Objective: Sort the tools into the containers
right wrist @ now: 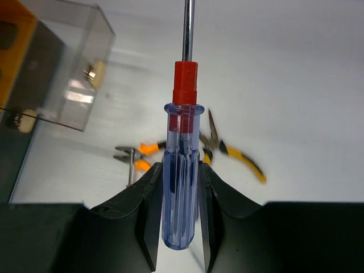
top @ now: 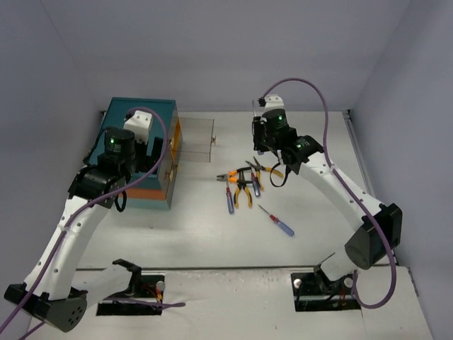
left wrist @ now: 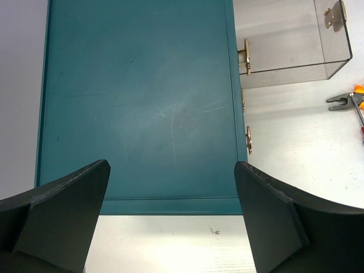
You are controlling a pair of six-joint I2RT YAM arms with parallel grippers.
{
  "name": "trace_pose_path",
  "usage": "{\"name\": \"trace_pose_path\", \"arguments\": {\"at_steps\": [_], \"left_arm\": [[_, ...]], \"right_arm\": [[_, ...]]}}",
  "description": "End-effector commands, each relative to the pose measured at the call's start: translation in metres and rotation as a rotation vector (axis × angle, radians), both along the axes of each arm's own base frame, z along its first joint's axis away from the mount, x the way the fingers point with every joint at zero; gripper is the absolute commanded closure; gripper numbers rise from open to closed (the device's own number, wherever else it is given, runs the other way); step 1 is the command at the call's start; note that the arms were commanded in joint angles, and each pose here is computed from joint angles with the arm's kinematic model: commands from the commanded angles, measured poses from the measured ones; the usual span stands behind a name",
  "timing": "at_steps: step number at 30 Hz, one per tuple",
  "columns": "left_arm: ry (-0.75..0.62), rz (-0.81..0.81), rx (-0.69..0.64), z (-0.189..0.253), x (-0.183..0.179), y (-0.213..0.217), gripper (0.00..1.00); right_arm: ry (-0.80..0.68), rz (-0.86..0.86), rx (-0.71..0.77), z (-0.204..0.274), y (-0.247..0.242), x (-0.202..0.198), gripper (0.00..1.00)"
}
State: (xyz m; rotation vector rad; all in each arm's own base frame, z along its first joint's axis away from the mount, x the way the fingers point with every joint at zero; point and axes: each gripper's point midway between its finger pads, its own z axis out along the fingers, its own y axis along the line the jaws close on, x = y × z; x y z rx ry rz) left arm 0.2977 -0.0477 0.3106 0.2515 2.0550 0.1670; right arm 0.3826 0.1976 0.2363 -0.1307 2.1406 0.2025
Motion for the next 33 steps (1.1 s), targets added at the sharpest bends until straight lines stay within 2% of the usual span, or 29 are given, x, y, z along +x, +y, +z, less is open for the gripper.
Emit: {"name": "trace_pose_path", "arguments": {"at_steps": [1,8,10,12,21,33], "left_arm": [[-0.082,0.008,0.019,0.026,0.006,0.003,0.11],[-0.093,0.013,0.034,0.032,0.008,0.005,0.11],[-0.095,0.015,0.035,0.033,0.008,0.005,0.11],[-0.097,0.021,0.036,0.034,0.008,0.006,0.11],[-0.098,0.034,0.042,0.033,0.007,0.009,0.11],[-0.089,0.03,0.059,0.029,0.008,0.01,0.11]], "right_arm": [[-0.162,0.331,-0.132,0.038,0.051,0.041,1.0],[-0.224,0.593,-0.07,0.046,0.135,0.078,1.0],[-0.258,0.629,-0.065,0.054,0.156,0.084,1.0],[-0.248,0.651,-0.057,0.043,0.175,0.088,1.0],[-0.248,0.572,0.039,0.021,0.219,0.109,1.0],[-0.143,0.512,0.029,-0.031,0.211,0.102,1.0]]}}
